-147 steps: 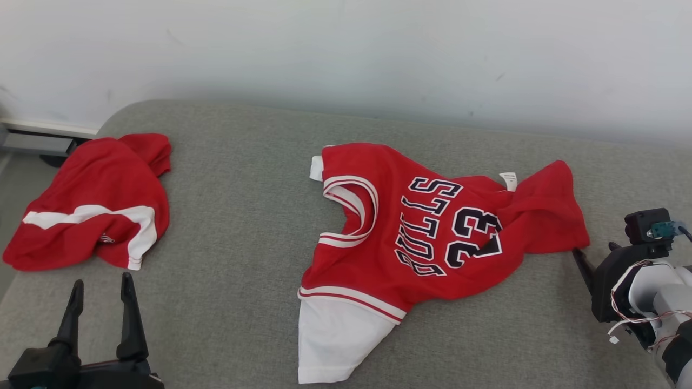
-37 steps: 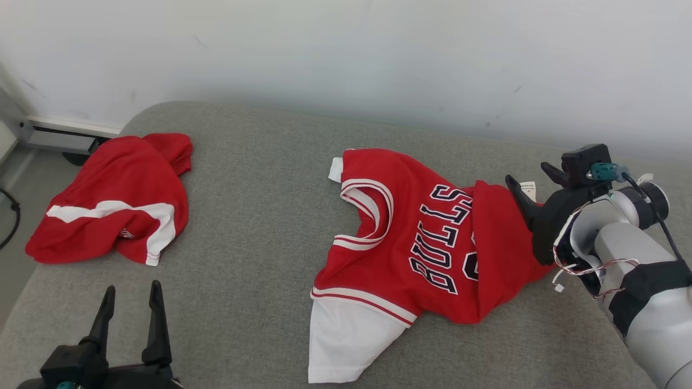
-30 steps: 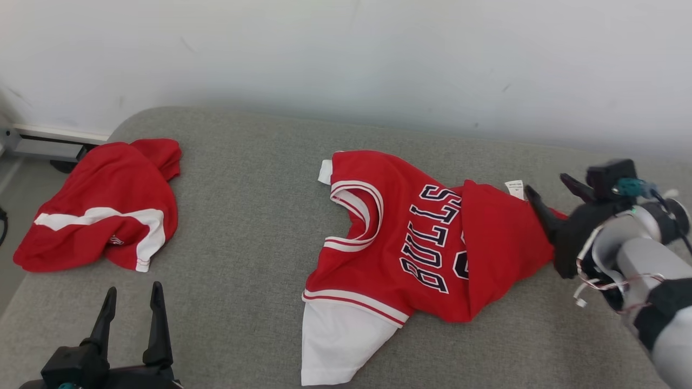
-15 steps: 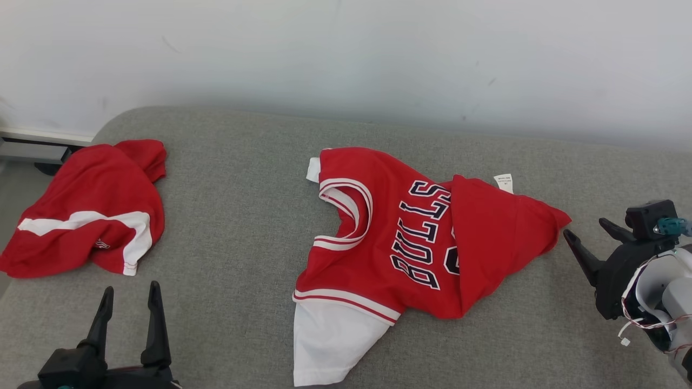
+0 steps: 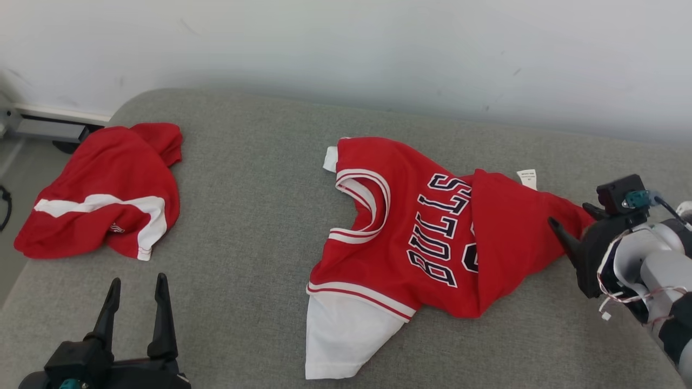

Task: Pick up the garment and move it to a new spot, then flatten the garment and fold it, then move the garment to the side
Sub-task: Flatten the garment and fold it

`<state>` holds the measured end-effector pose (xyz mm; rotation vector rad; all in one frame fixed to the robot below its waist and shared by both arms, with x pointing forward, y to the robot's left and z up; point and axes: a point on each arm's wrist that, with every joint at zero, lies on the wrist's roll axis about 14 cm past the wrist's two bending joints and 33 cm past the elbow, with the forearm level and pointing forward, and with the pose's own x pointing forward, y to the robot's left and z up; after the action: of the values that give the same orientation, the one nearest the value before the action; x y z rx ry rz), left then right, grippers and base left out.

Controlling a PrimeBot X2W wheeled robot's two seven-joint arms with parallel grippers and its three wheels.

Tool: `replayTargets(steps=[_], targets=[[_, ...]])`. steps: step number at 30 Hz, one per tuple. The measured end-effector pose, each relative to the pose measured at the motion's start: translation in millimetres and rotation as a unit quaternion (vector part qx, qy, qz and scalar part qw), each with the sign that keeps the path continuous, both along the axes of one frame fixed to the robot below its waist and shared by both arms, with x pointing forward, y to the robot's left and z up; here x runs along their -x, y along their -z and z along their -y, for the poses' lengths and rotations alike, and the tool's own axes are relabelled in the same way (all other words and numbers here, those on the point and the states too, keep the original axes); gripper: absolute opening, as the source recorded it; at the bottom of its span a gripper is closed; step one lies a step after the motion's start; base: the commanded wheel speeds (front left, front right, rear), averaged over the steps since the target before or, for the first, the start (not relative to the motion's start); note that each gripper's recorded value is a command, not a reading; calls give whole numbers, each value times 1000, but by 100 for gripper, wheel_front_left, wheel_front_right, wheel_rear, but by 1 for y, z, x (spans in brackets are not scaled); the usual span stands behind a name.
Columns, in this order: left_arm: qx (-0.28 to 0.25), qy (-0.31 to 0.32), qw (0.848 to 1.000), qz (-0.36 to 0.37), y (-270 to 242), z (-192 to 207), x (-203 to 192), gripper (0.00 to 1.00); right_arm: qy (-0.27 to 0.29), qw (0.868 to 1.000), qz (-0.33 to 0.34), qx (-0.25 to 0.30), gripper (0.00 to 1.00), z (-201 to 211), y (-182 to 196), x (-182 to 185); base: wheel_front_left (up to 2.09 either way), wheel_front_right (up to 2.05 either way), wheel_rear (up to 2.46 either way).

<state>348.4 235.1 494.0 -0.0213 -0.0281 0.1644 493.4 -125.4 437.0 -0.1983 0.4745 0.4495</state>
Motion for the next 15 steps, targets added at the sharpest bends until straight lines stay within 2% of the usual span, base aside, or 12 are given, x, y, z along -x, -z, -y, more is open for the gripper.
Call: replayTargets(steps=[7, 15], targets=[[0, -7, 1000, -5, 3, -3, -3, 100, 0, 999, -29, 23, 100, -11, 8, -22, 0, 0, 0], [-2, -21, 1000, -14, 8, -11, -3, 100, -5, 997, -73, 38, 100, -25, 32, -30, 0, 0, 0]])
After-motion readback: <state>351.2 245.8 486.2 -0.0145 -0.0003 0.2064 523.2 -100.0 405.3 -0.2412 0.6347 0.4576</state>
